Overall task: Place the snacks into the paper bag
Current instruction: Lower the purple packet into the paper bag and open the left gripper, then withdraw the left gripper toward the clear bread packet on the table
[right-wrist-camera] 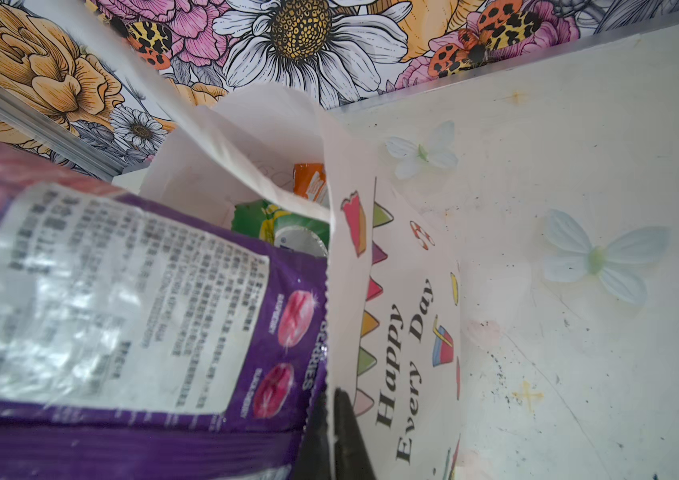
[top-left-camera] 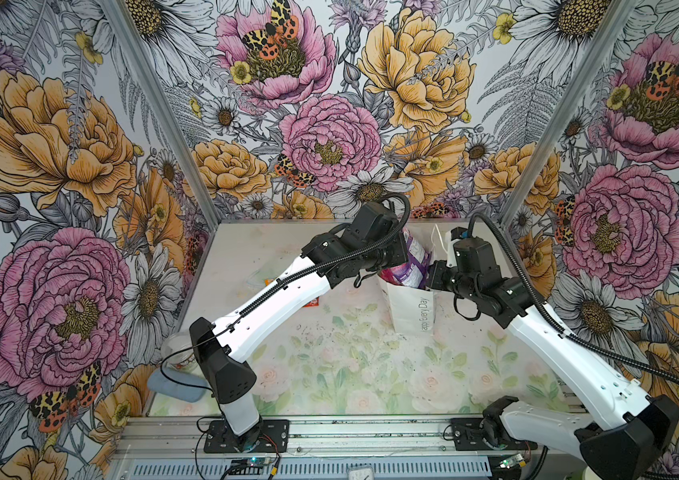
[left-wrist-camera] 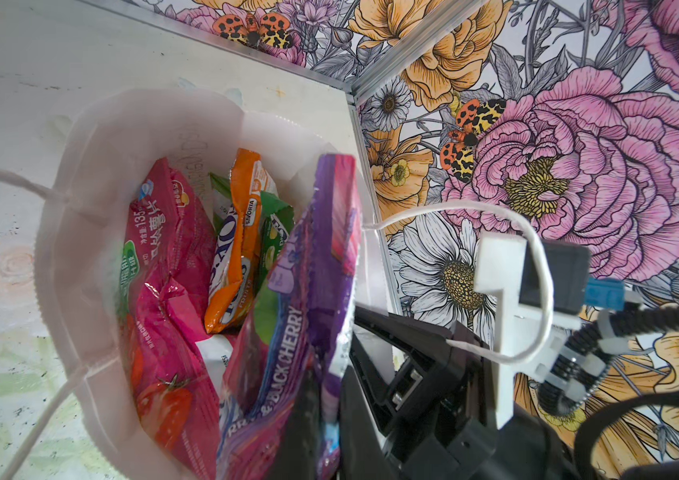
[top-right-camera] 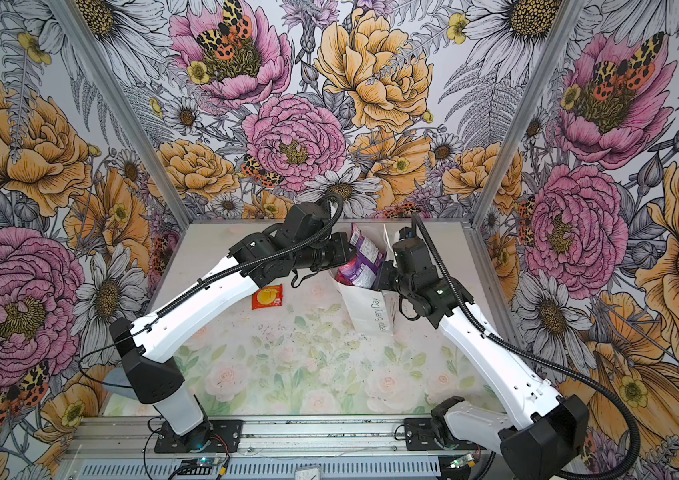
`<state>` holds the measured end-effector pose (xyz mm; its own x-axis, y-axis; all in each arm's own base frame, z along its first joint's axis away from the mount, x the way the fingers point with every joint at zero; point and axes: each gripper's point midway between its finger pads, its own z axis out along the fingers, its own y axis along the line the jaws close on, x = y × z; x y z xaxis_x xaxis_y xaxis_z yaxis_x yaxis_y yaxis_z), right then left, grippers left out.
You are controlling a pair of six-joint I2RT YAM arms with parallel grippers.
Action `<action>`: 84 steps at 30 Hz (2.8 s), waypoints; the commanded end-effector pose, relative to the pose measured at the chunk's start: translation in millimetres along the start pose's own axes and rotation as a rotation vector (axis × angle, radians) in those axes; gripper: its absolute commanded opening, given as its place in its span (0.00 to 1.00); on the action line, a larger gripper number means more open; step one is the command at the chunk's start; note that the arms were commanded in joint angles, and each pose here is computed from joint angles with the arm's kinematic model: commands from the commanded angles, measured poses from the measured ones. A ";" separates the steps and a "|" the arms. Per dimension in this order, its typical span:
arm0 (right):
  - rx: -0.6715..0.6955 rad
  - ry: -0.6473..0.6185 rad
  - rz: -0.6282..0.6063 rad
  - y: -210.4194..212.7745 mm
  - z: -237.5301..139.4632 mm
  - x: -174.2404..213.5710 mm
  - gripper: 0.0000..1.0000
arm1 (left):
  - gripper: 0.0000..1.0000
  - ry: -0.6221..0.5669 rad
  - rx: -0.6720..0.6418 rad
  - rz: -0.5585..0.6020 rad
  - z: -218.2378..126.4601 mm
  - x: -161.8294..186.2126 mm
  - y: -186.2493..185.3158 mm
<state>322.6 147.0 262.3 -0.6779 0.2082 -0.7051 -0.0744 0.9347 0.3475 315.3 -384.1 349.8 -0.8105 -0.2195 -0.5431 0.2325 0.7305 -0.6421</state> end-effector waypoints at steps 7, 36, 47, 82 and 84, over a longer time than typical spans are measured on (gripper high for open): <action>-0.061 -0.097 -0.012 18.6 -12.3 -27.5 0.00 | 0.00 0.075 -0.001 0.022 43.1 31.6 -10.3; 0.011 -0.130 -0.013 2.8 -14.1 -29.3 0.00 | 0.20 0.201 -0.063 0.124 90.2 61.4 -2.5; 0.009 -0.113 0.098 -28.0 -15.8 -26.0 0.00 | 0.59 -0.001 0.072 0.249 -6.7 6.8 -54.6; 0.003 -0.095 0.106 -35.4 -18.1 -13.8 0.00 | 0.91 -0.340 -0.632 -0.329 -135.7 -32.0 370.6; 0.002 -0.095 0.104 -35.1 -18.3 -13.9 0.00 | 0.94 -0.319 -0.653 -0.353 -121.2 -31.4 390.4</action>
<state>315.0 102.3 252.2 -0.6590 0.3176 -0.6818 0.0352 0.9185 0.3938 343.4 -20.8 180.5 -0.6180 -0.5838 -0.5266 -0.4447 0.8119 -0.3783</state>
